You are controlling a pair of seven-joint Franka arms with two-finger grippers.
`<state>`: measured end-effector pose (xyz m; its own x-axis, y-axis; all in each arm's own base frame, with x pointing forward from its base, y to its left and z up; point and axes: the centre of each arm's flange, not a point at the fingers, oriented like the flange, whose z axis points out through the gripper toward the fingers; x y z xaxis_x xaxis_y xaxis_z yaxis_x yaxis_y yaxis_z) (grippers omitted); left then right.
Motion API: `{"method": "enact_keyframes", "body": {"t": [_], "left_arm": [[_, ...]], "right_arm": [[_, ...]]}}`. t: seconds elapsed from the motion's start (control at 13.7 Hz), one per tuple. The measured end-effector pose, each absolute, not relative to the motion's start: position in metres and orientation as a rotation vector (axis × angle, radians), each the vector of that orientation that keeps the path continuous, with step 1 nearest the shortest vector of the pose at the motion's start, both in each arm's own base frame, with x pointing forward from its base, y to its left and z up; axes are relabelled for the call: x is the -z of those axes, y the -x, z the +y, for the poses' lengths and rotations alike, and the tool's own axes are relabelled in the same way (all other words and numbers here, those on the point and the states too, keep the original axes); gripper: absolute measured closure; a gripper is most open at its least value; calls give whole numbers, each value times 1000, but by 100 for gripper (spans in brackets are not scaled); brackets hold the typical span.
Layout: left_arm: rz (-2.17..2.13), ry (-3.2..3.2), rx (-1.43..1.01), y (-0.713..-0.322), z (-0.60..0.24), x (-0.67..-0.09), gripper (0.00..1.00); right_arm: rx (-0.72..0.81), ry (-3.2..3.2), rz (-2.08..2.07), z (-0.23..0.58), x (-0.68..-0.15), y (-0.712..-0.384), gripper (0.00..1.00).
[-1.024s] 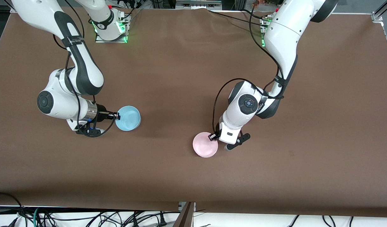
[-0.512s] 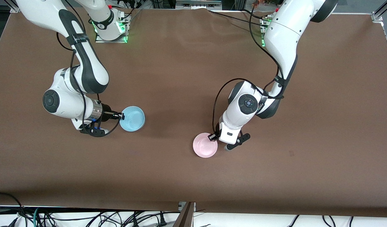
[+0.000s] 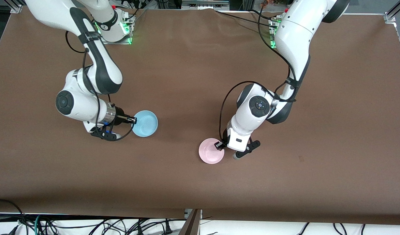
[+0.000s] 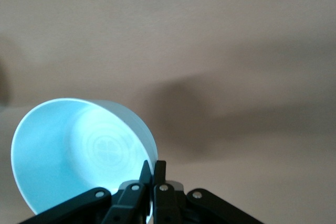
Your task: Stack pink and blue bowls on white bowl
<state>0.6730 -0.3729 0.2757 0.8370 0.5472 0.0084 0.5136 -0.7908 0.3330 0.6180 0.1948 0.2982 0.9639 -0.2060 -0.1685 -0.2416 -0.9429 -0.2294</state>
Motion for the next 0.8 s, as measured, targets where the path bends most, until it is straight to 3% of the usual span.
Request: {"method": "enact_keyframes", "body": {"t": [0.44, 0.8], "left_arm": [[841, -2753, -25, -694, -348, -337, 83], [899, -2750, 55, -706, -294, -431, 84]], "right_arm": [[-101, 2814, 540, 272, -296, -614, 97], [-19, 2680, 738, 389, -294, -617, 97]]}}
